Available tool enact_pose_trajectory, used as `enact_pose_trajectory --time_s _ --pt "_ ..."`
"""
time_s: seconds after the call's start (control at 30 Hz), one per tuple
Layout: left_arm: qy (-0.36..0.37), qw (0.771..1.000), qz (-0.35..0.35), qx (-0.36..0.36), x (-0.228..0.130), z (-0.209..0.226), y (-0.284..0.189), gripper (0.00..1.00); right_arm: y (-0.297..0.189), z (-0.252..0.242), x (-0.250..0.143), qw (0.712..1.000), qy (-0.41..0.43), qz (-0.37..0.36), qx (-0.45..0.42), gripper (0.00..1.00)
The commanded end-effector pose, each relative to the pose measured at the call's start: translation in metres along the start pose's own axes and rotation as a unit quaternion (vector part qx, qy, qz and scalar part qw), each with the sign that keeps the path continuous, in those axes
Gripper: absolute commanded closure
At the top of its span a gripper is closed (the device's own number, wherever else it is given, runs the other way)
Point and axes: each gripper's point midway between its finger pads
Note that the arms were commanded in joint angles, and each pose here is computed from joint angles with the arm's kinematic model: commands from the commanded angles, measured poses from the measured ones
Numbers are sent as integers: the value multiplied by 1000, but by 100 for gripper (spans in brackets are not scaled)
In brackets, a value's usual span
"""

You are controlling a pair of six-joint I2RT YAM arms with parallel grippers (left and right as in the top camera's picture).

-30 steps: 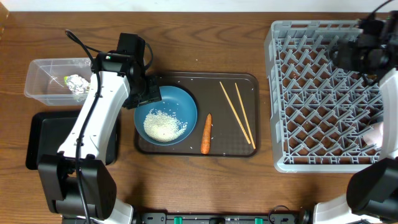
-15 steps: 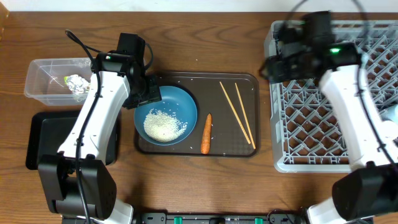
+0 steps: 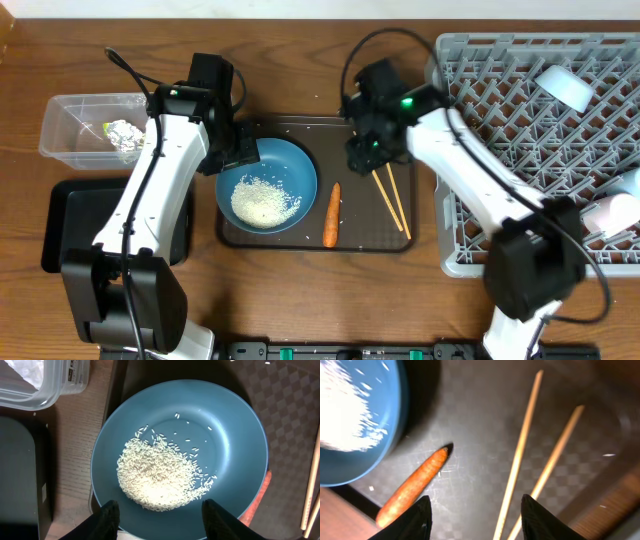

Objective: Sort waste into correct bins and load items into the dishwasher rack
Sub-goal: 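Move the right gripper to the chopsticks and grasp one chopstick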

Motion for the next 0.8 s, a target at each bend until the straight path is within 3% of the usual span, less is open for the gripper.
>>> enact_pose_trajectory --time_s 0.0,0.27,0.77 --pt "2 1000 -13 4 2 1 -9 46 28 -8 -12 998 16 31 -48 51" --pt "2 1000 -13 4 2 1 -9 46 58 -31 -16 991 45 47 -114 52" --pt "2 1000 -13 4 2 1 -9 46 90 -44 -61 985 51 106 -127 52"
Point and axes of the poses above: each gripper's point midway between its finger pads, its own y axis out along the fingers, its own z axis along the line the jaws close on, x = y × z, and after that the axes turned 12 degrees about y, right-handed
